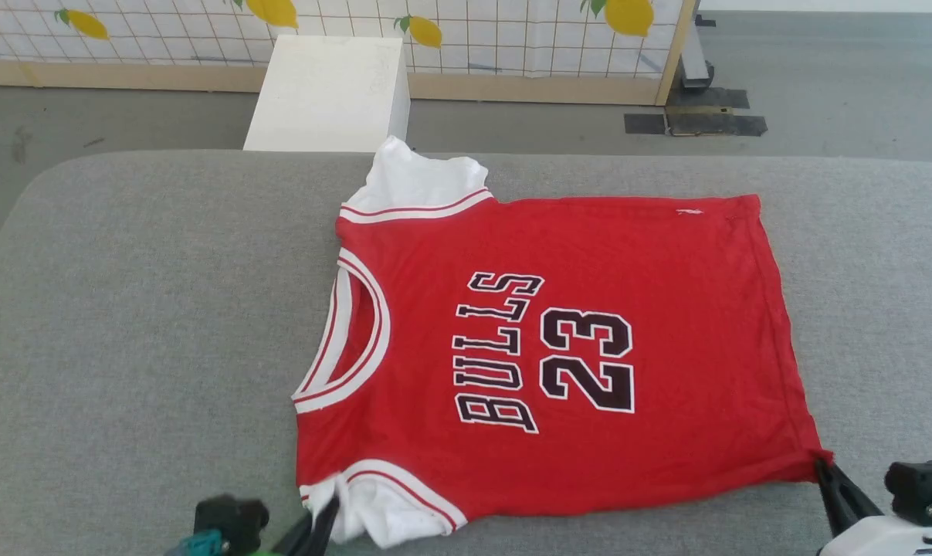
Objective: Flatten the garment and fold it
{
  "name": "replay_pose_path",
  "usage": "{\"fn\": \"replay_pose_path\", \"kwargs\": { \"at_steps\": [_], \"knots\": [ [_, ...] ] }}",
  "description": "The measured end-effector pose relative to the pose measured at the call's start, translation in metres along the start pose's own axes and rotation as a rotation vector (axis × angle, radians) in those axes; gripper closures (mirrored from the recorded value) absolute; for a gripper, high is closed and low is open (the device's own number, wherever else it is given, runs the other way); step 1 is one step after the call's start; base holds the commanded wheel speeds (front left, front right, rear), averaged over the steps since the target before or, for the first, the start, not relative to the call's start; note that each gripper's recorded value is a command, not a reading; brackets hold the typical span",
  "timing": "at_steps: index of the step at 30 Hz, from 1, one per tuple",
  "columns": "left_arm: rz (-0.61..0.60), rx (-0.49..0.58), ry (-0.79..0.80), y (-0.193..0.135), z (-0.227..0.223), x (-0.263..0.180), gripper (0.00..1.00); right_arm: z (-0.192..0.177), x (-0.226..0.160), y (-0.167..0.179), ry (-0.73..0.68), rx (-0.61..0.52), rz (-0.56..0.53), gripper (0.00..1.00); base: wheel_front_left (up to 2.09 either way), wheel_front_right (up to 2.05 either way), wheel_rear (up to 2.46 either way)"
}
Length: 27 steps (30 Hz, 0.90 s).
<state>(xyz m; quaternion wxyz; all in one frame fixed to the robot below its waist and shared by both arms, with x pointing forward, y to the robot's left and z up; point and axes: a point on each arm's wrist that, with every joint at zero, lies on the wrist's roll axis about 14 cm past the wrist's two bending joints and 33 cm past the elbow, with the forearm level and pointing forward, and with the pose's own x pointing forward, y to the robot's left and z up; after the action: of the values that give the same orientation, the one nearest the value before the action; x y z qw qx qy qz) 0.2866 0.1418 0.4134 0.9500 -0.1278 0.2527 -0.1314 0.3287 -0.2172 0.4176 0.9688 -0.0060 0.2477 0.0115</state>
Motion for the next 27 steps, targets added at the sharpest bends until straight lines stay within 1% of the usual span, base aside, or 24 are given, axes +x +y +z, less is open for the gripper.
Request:
{"fn": "replay_pose_path", "kwargs": {
  "at_steps": [6,12,16,20,27],
  "knots": [
    [-0.028,0.136,-0.215,-0.011,0.048,0.021,1.0,0.014,-0.002,0.006,-0.116,-0.017,0.007,1.0,0.0,0.0,0.0],
    [-0.047,0.22,-0.31,-0.013,0.081,0.042,1.0,0.044,0.011,0.01,-0.203,-0.05,0.019,1.0,0.0,0.0,0.0],
    [-0.073,0.257,-0.349,-0.013,0.107,0.06,1.0,0.065,0.027,0.006,-0.241,-0.082,0.016,1.0,0.0,0.0,0.0],
    [-0.089,0.292,-0.37,-0.009,0.133,0.081,1.0,0.079,0.045,0.0,-0.251,-0.104,0.01,1.0,0.0,0.0,0.0],
    [-0.093,0.329,-0.303,0.007,0.148,0.118,1.0,0.072,0.078,-0.008,-0.15,-0.114,-0.001,1.0,0.0,0.0,0.0]
  ]
}}
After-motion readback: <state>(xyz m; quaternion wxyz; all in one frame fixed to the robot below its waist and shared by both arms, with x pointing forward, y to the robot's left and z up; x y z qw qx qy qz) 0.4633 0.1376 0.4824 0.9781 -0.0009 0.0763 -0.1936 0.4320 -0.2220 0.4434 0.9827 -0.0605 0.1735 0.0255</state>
